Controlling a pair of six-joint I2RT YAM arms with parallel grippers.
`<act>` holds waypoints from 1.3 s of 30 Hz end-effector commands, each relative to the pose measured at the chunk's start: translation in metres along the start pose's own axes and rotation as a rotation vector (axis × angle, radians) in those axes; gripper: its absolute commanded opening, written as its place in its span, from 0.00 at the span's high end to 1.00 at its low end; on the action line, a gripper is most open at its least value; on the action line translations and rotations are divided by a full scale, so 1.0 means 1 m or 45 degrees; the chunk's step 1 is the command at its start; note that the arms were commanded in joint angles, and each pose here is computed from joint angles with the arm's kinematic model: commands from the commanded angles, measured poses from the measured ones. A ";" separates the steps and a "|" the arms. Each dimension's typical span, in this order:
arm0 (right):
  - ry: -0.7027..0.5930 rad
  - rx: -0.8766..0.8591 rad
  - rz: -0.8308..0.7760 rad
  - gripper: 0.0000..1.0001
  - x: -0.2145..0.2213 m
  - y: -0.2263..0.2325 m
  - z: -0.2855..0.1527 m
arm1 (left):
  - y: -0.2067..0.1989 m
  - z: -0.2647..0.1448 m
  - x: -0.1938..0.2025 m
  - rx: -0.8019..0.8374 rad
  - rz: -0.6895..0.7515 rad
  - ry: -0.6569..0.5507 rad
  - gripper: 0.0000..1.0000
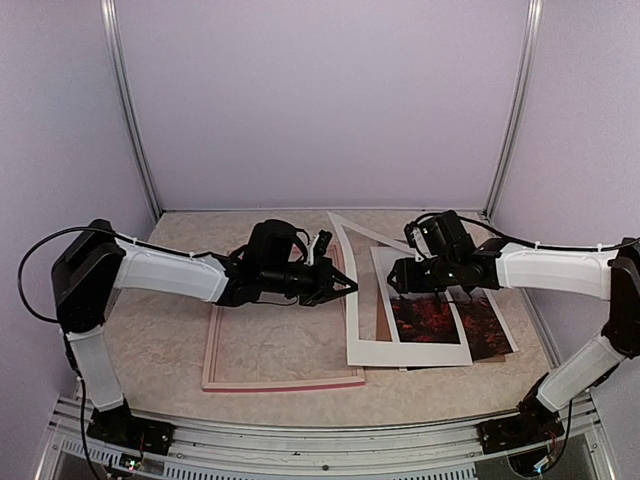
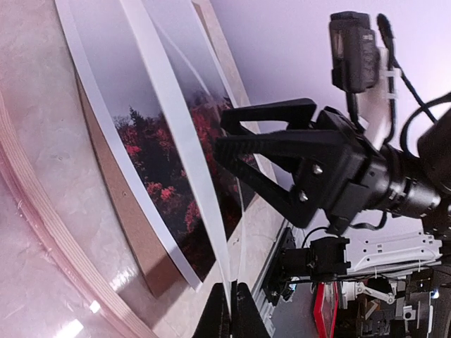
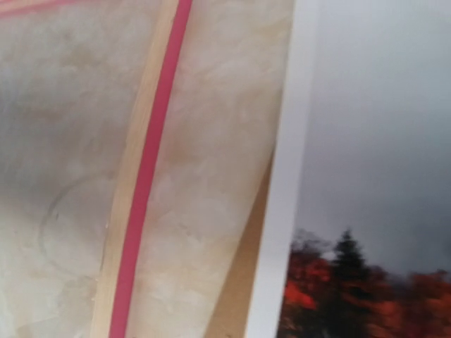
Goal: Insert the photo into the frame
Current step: Place the mat board on the glass panel.
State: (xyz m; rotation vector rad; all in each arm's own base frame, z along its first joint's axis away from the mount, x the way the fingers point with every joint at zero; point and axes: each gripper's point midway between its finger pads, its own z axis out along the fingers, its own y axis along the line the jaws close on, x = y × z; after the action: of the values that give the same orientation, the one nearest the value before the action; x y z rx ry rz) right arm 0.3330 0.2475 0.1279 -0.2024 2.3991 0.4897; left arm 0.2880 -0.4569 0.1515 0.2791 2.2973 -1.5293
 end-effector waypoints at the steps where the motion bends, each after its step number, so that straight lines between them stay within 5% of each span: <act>1: -0.038 0.091 -0.052 0.46 -0.013 -0.013 -0.023 | -0.018 -0.041 0.002 -0.028 0.092 0.045 1.00; 22: -0.034 0.129 -0.100 0.46 -0.016 -0.025 -0.017 | 0.089 -0.208 0.008 -0.564 -0.087 0.034 0.97; 39: -0.003 0.101 -0.147 0.46 -0.008 -0.025 0.007 | 0.152 -0.236 0.024 -0.811 -0.163 0.162 1.00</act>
State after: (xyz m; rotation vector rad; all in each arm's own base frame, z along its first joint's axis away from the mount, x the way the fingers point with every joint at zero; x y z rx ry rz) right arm 0.3433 0.2279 0.1237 -0.2933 2.3934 0.3446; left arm 0.2748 -0.1926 0.1029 0.0194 2.7577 -0.8631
